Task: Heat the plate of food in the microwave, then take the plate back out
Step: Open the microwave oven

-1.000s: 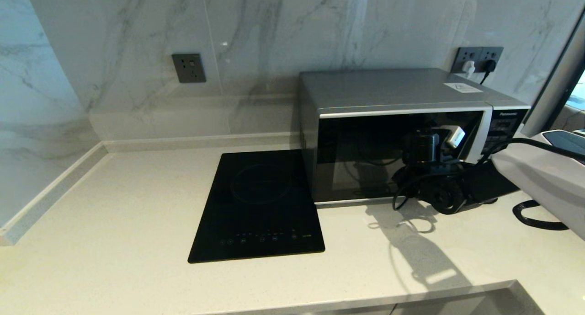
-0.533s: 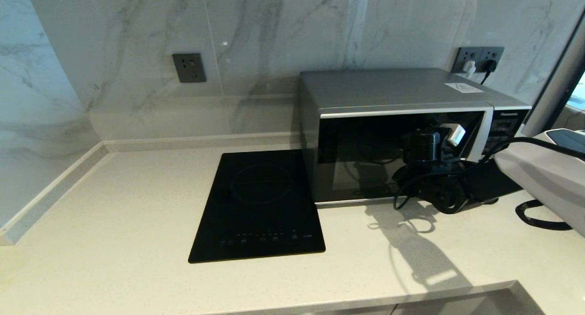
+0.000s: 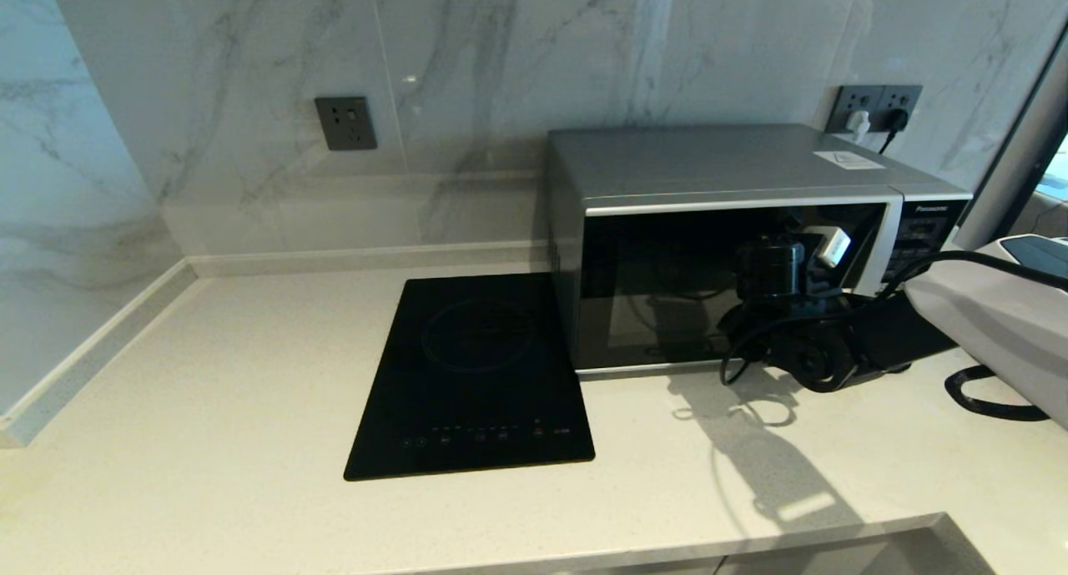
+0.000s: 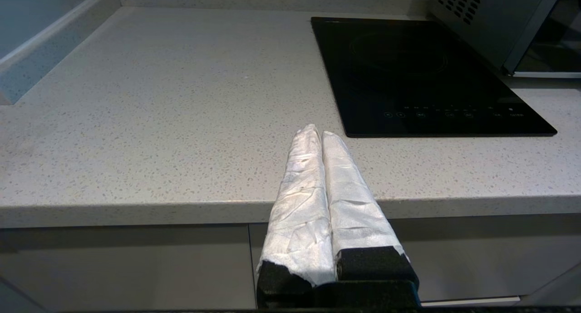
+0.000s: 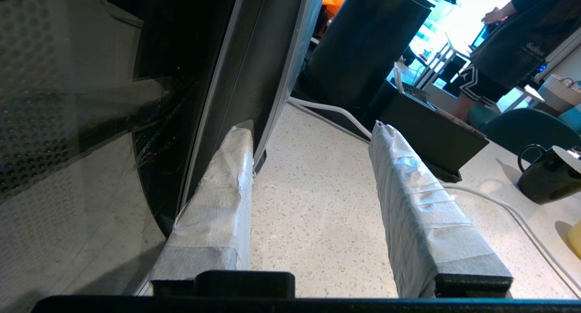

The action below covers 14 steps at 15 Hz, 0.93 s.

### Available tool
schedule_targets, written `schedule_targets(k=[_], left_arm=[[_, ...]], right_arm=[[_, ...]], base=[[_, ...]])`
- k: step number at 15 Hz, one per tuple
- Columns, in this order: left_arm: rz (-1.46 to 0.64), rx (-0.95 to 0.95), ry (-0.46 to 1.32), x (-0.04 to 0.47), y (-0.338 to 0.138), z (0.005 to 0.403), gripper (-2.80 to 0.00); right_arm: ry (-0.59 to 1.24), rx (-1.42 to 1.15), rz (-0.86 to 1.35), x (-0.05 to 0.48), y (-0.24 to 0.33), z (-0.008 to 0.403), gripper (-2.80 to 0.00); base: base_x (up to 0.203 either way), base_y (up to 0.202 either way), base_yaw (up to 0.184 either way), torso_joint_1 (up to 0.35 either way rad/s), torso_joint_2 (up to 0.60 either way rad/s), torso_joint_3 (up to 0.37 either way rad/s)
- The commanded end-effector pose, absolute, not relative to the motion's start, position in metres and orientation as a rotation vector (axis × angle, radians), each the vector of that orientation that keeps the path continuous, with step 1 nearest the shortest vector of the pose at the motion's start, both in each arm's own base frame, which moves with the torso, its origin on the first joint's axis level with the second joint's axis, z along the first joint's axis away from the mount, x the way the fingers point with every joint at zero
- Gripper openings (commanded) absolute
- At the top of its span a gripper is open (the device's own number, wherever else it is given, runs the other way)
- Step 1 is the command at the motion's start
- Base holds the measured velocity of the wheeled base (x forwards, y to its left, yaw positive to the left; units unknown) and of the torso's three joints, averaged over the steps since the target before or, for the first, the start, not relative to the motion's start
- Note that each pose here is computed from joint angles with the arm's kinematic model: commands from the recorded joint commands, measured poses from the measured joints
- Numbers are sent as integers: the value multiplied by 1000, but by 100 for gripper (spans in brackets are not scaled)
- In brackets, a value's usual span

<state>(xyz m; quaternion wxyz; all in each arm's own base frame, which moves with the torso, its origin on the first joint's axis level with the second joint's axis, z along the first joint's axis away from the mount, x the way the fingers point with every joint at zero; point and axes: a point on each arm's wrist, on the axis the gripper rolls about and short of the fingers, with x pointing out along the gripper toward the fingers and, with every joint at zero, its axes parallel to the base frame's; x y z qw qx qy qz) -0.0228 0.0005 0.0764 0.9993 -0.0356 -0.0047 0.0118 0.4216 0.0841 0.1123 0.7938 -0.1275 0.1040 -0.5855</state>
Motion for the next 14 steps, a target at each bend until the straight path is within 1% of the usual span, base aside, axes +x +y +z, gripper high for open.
schedule_targets(k=[1,14], left_arm=[[24,-72,-9,-23,0,76,-280],[24,-72,-9,-23,0,76,-280]], right_arm=[[226,-280,-1267,421,84,110,-280],[230,-285,-1268,409,81,121,-280]], base=[[0,0,0,0,0,0],[0,0,0,0,0,0]])
